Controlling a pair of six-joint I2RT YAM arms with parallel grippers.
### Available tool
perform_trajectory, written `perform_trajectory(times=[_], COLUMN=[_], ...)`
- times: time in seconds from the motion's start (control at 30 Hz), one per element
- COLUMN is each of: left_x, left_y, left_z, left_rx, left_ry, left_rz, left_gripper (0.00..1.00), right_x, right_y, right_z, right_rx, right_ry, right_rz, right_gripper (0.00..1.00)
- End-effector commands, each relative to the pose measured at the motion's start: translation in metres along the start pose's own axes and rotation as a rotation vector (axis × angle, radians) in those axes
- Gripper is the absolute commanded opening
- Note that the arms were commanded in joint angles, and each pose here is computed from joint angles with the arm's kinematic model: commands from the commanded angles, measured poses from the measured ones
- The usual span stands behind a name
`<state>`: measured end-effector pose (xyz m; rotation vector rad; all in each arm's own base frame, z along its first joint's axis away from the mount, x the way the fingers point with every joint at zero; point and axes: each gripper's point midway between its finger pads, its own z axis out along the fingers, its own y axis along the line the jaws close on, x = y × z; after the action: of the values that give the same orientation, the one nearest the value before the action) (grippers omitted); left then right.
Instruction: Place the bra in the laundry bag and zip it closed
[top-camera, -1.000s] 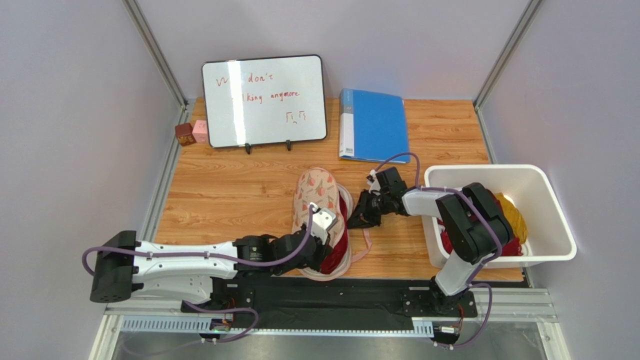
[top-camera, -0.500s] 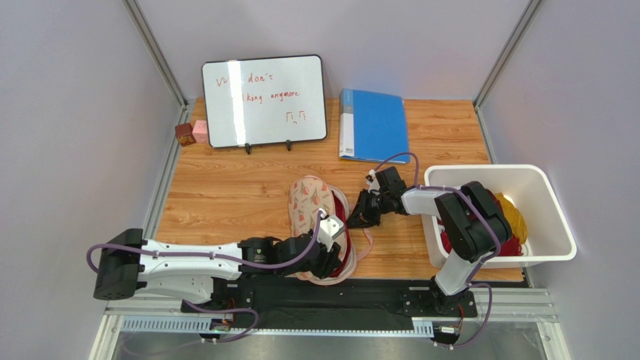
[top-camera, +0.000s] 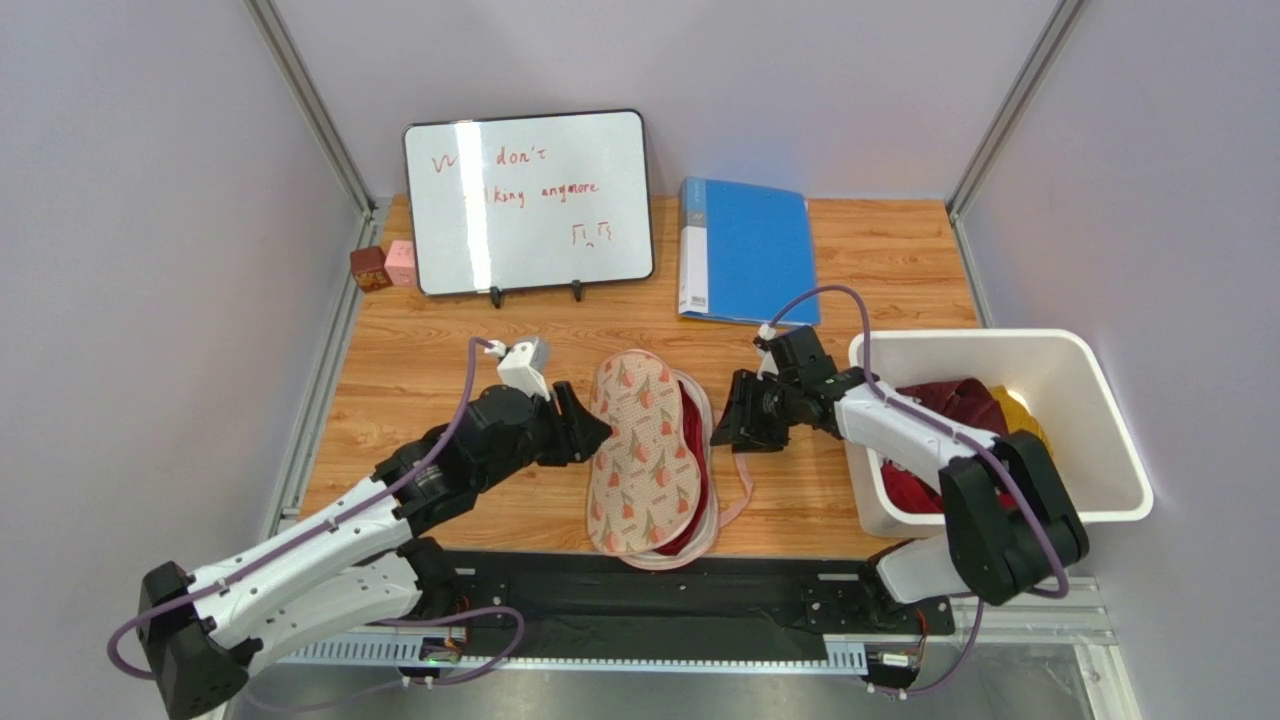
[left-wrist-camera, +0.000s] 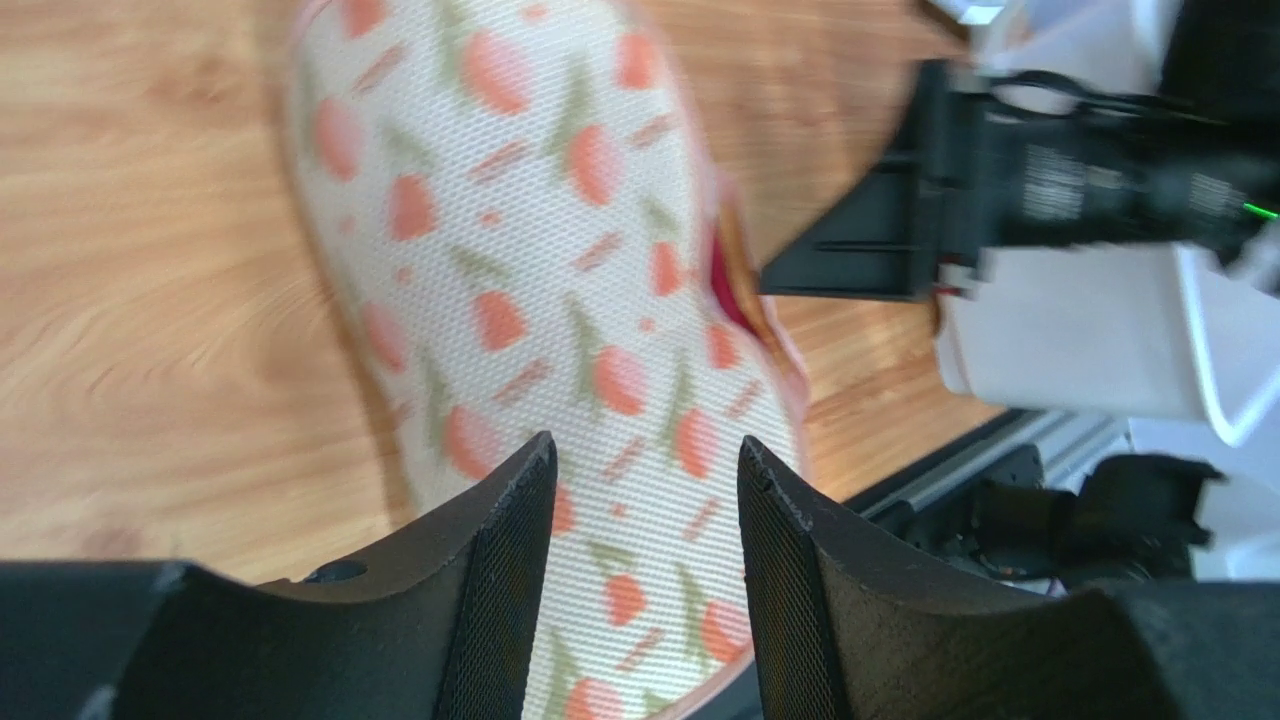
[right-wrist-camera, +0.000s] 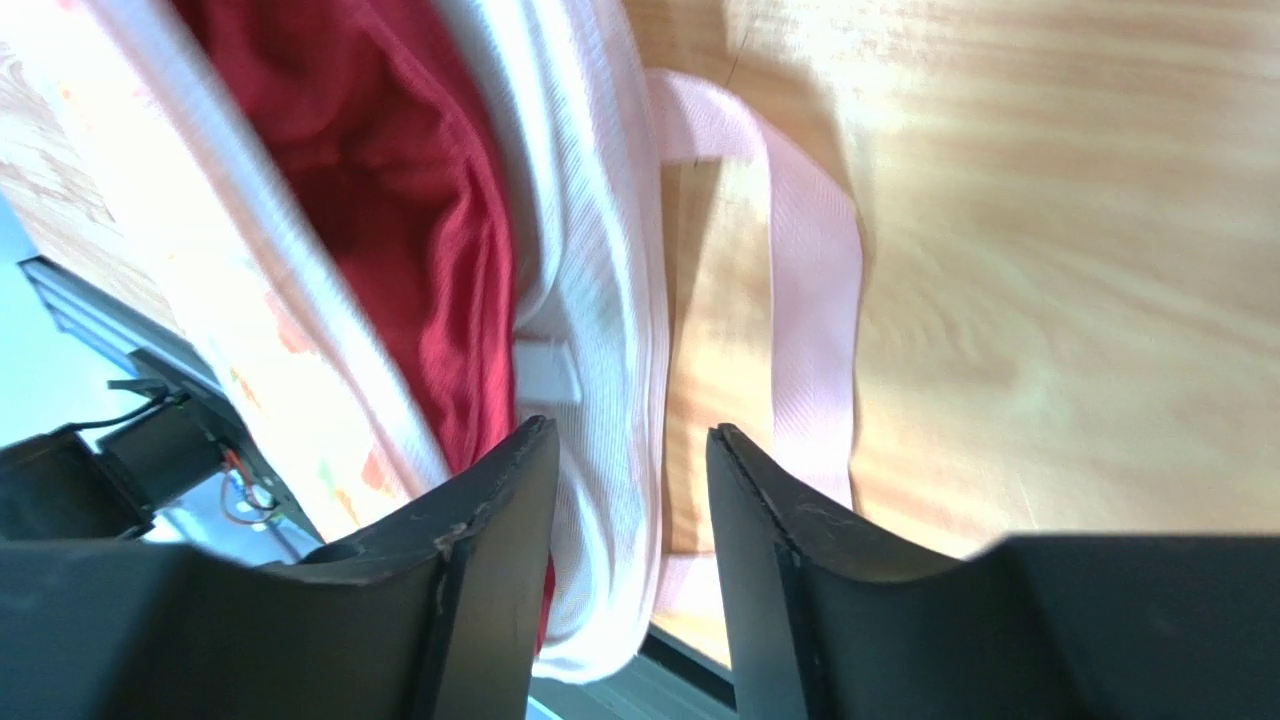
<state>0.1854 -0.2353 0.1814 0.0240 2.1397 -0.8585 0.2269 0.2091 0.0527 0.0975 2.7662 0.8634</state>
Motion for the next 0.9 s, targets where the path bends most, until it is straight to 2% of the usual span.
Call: perform_trajectory(times=[0.0,0.1,0.2,0.27,0.37,0.43,0.47,0.67,0.87], left_x=[0.048,0.066,0.081,0.086,0.092,0.099,0.102,0.116,0.127], left_y=[0.044,0.053,0.075,0.088,0.098,0.106,0.112,0.118,0.116], left_z=[0.001,0.010,0.013,0.014,0.016,0.016,0.015,0.020,0.032], left_rx=[-0.106,-0.123,-0.236,-0.288,-0.300,-0.326,-0.354,-0.369,-0.342], left_ry=[0.195,0.256,0.289,0.273,0.245,0.249,0.255,0.301,0.333], left_rz=[-0.166,-0.208,-0.263,-0.291,-0.324,-0.324,-0.321,-0.311,-0.334], left_gripper=[0.54,0.53,0.49,0.41,0.37,0.34,0.33,0.32,0.31], right_x=[0.009,0.019,0.038,0.051,0.076,0.089,0.099,0.116,0.121], right_y=[-0.006,-0.005,-0.007,-0.012,-0.023,-0.025,-0.021,-0.022,-0.011], right_z=[-0.021,-0.030,-0.031,-0.032,-0.028,-0.026,-0.024,-0.012,0.012], right_rx=[0.072,0.052,0.022,0.031,0.078,0.091,0.086,0.093,0.027], right_ry=[-0.032,-0.029,0.001,0.013,0.052,0.061,0.079,0.083,0.147], right_rz=[-0.069,-0.061,-0.001,0.059,0.095,0.091,0.087,0.131,0.216], right_gripper=[0.52,0.53,0.50,0.42,0.28,0.26,0.22,0.11,0.07])
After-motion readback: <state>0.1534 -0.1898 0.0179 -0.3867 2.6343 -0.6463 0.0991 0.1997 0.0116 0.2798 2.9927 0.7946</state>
